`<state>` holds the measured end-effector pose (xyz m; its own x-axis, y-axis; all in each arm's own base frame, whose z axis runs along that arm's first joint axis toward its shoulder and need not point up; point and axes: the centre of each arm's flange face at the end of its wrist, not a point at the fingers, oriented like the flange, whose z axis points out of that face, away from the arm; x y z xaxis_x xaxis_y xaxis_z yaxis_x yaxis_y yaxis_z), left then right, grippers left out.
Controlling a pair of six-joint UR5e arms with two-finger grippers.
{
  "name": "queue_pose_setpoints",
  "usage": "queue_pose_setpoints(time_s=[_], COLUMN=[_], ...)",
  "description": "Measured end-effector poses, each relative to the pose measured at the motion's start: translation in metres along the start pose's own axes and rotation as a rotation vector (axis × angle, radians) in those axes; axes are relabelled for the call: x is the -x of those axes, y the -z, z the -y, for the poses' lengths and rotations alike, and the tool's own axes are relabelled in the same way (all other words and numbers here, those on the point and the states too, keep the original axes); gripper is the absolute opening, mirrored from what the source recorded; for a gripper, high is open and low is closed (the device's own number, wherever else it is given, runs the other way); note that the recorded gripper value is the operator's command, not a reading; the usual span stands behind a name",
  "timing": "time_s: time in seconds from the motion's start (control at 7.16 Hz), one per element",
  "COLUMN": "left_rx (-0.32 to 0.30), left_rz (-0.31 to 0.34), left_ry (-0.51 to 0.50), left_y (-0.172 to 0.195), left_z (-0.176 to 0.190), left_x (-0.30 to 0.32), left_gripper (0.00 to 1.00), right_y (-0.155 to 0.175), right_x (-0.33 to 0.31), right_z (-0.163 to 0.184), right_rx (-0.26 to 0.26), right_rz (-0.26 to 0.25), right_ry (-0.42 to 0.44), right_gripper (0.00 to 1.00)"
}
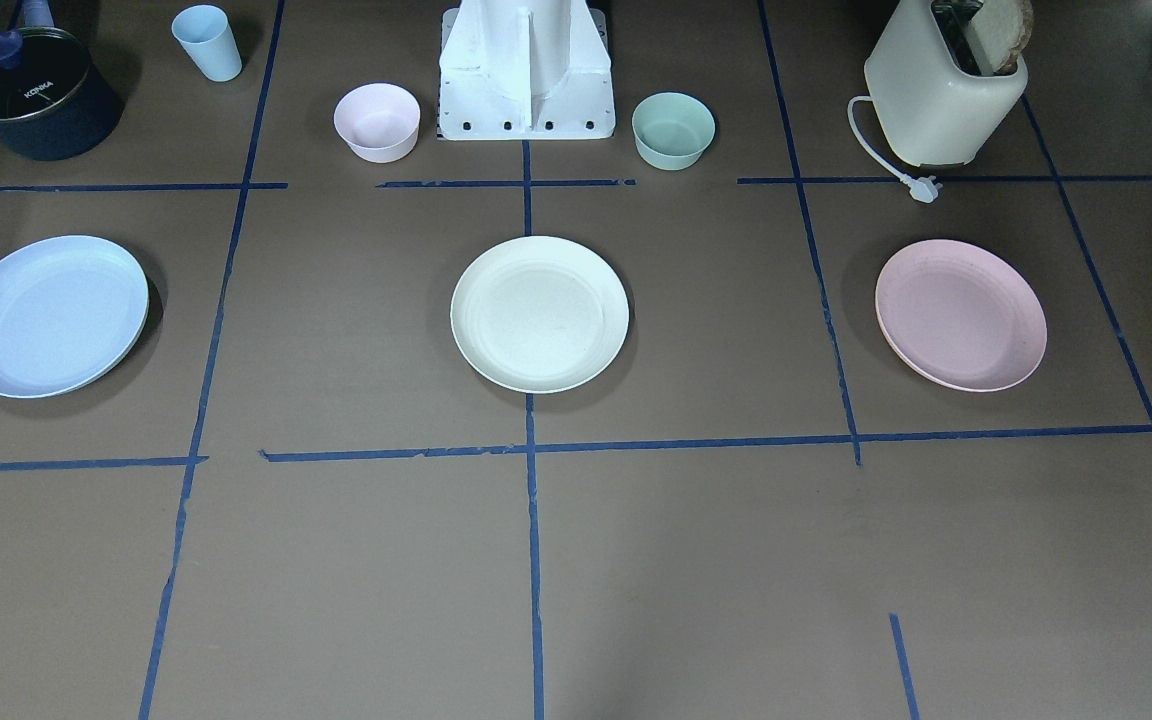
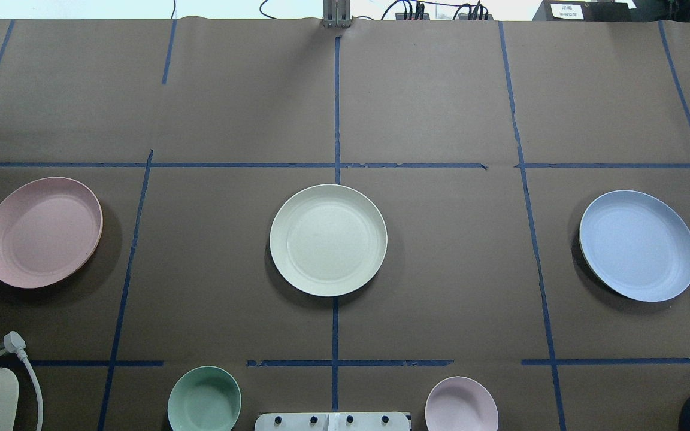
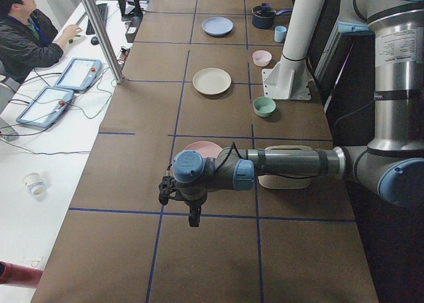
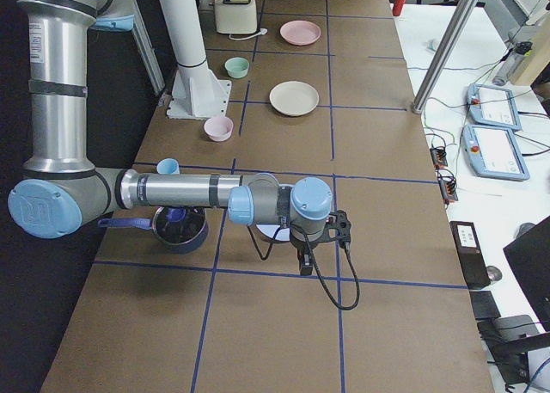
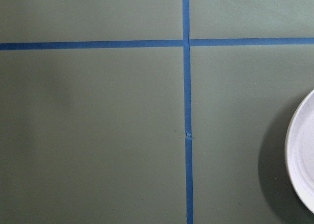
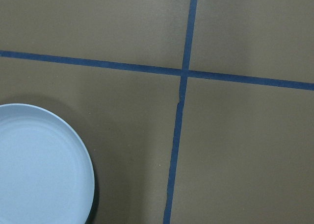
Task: Stack three plates with pink and blue
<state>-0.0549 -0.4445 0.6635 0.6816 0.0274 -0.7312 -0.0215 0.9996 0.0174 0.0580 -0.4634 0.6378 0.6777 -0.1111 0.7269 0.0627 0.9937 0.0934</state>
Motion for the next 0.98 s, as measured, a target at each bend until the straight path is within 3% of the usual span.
queue_pose_setpoints(time_s=[0.98], left_rx=[-0.004], left_rz=[0.000], left_ry=[-0.004], left_y=[0.0005], left_z=[0.0004], left_x=[-0.0007], left_gripper=[1.00], right_y=[0.0041], right_x=[0.0038], right_z=[0.0061], right_rx=[-0.010], right_rz=[-0.002], right_ry=[0.012], right_gripper=[1.00])
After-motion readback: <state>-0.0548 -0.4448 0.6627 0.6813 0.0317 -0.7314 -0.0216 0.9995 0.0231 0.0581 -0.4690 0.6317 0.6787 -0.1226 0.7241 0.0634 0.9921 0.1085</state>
